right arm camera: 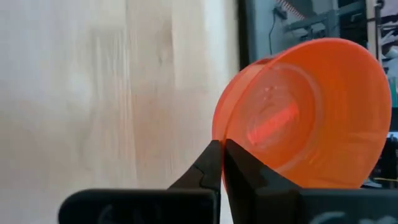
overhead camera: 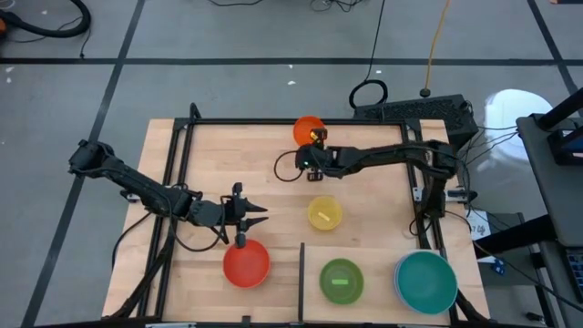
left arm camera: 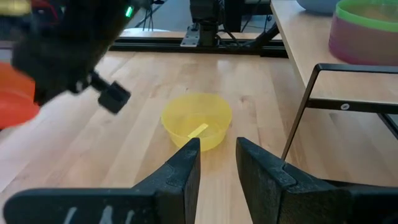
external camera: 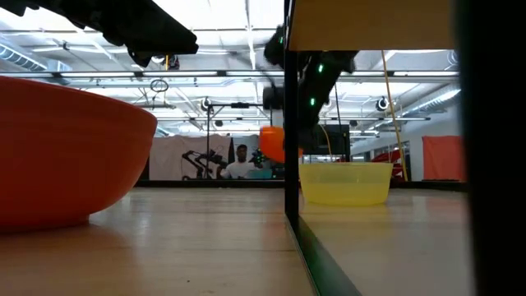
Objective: Place and stack bowls onto a shelf
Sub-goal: Stack the light orange bowl on top of the green bowl on the shelf
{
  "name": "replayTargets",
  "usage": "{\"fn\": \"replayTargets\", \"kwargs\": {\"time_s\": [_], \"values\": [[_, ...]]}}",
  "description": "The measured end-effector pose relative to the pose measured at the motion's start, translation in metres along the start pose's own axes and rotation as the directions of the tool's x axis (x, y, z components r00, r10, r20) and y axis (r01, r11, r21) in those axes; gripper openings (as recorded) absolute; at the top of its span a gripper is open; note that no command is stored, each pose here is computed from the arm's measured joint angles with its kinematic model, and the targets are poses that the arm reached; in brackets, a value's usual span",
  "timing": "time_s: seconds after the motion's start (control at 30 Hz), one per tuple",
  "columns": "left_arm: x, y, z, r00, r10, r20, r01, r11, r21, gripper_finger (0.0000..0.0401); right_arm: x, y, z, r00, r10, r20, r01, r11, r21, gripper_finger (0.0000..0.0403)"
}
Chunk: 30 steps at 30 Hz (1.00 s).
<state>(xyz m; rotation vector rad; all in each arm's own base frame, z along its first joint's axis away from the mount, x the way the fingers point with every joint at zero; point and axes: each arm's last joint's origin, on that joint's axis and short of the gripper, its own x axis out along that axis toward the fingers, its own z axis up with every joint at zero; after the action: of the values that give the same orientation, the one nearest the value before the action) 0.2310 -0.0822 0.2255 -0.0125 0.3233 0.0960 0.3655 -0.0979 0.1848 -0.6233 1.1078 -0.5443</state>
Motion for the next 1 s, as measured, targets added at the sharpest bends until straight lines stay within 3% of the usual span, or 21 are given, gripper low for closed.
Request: {"fn": "replayTargets", "kwargs": {"time_s": [0.3, 0.5, 0.77, 0.9, 1.0], "values": [[0.0, 0.0, 0.002, 1.0, 0.003, 0.009, -0.003, 1.0, -0.024, 0.0108, -0.108, 0.01, 0.015, 0.976, 0.066, 0.205, -0.089, 0.99, 0.107, 0.0], [-0.002, -0.008, 0.035, 0.999, -0.042, 0.013, 0.041, 0.997, 0.058, 0.0145, -0.173, 0.033, 0.018, 0.893, 0.218, 0.394, -0.263, 0.963, 0.063, 0.0], [-0.021, -0.02, 0.096, 0.996, -0.083, 0.015, 0.074, 0.942, 0.327, 0.0267, -0.209, 0.066, 0.021, 0.778, 0.383, 0.498, -0.402, 0.913, -0.074, 0.0], [-0.02, -0.018, 0.118, 0.996, -0.086, -0.027, 0.089, 0.908, 0.409, 0.0272, -0.224, 0.075, 0.024, 0.725, 0.4, 0.561, -0.398, 0.908, -0.132, 0.0], [-0.01, -0.022, 0.13, 0.992, -0.091, -0.092, 0.124, 0.872, 0.473, 0.0254, -0.229, 0.077, 0.026, 0.669, 0.456, 0.586, -0.44, 0.879, -0.182, 0.0]]}}
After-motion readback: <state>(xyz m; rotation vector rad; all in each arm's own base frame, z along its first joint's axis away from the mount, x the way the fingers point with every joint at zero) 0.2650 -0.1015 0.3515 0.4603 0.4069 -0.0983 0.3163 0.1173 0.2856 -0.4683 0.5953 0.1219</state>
